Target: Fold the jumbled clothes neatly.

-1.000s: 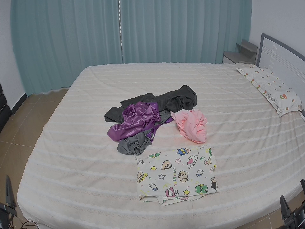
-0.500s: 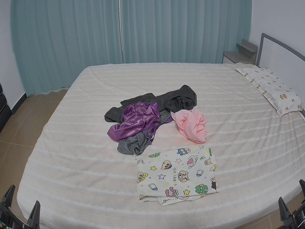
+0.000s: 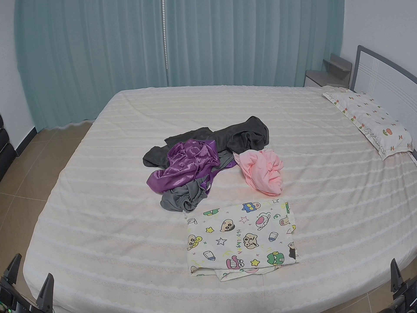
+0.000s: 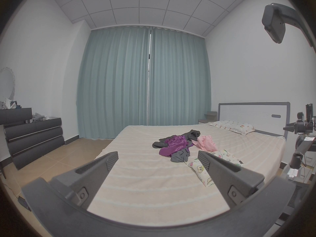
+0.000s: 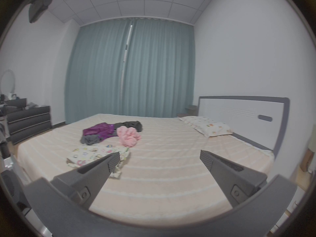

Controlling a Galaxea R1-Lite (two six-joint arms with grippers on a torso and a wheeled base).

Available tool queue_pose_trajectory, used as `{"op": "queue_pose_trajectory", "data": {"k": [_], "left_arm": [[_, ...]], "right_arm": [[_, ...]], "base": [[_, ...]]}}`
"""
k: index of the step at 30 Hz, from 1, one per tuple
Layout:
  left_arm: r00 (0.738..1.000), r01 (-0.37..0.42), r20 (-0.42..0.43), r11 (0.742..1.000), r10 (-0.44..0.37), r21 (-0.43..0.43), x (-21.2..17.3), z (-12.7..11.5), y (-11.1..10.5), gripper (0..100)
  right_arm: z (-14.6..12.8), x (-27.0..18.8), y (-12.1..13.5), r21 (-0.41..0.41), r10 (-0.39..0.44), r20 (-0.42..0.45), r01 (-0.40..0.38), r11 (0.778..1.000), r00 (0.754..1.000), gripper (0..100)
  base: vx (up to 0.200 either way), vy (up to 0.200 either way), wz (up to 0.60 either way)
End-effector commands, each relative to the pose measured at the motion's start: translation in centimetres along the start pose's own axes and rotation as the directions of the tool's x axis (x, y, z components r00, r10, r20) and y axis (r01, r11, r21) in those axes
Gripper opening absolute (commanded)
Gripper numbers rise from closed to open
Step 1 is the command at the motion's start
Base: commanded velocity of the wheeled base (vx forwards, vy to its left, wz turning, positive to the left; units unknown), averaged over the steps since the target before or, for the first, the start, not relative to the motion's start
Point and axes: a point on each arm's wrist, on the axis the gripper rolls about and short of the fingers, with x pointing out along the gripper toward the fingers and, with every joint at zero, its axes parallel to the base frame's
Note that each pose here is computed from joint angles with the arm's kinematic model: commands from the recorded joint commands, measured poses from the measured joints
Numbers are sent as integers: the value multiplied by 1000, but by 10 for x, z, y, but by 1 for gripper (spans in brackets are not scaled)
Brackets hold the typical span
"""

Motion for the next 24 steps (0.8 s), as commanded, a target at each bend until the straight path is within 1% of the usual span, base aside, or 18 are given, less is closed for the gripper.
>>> {"op": "queue_pose_trajectory", "data": {"k": [1, 2, 3, 5, 6, 8, 10, 24], "left_arm": [[998, -64, 0, 998, 64, -1, 0, -4, 2, 100], [995, -103, -1, 995, 102, -3, 0, -5, 2, 100], [993, -115, -2, 993, 115, -10, 0, -5, 3, 100], [994, -113, -1, 993, 113, -13, 0, -5, 3, 100], [994, -107, -4, 994, 107, -8, 0, -5, 3, 100], [998, -31, -53, 999, 32, 20, 0, -10, 1, 100], [998, 4, -55, 1000, -2, 30, 0, -10, 0, 100], [998, 4, -57, 1000, -2, 30, 0, -11, 0, 100]], "right_arm": [[-5, 1, 0, -7, -12, -8, 12, 1000, 1000, 100], [-5, 1, 0, -8, -10, -5, 9, 1000, 1000, 100], [-5, 1, 0, -8, -10, -5, 9, 1000, 1000, 100], [-5, 1, 0, -6, -10, -3, 10, 1000, 1000, 100], [-5, 1, 0, -6, -11, -4, 11, 1000, 1000, 100], [-5, 1, 0, 9, -10, -2, 10, 1000, 1000, 100], [-5, 1, 0, 18, -8, -3, 8, 1000, 1000, 100], [-5, 1, 0, 28, -8, -2, 8, 1000, 1000, 100]], "base": [[0, 0, 0], [0, 0, 0], [0, 0, 0], [0, 0, 0], [0, 0, 0], [0, 0, 0], [0, 0, 0], [0, 0, 0]]}}
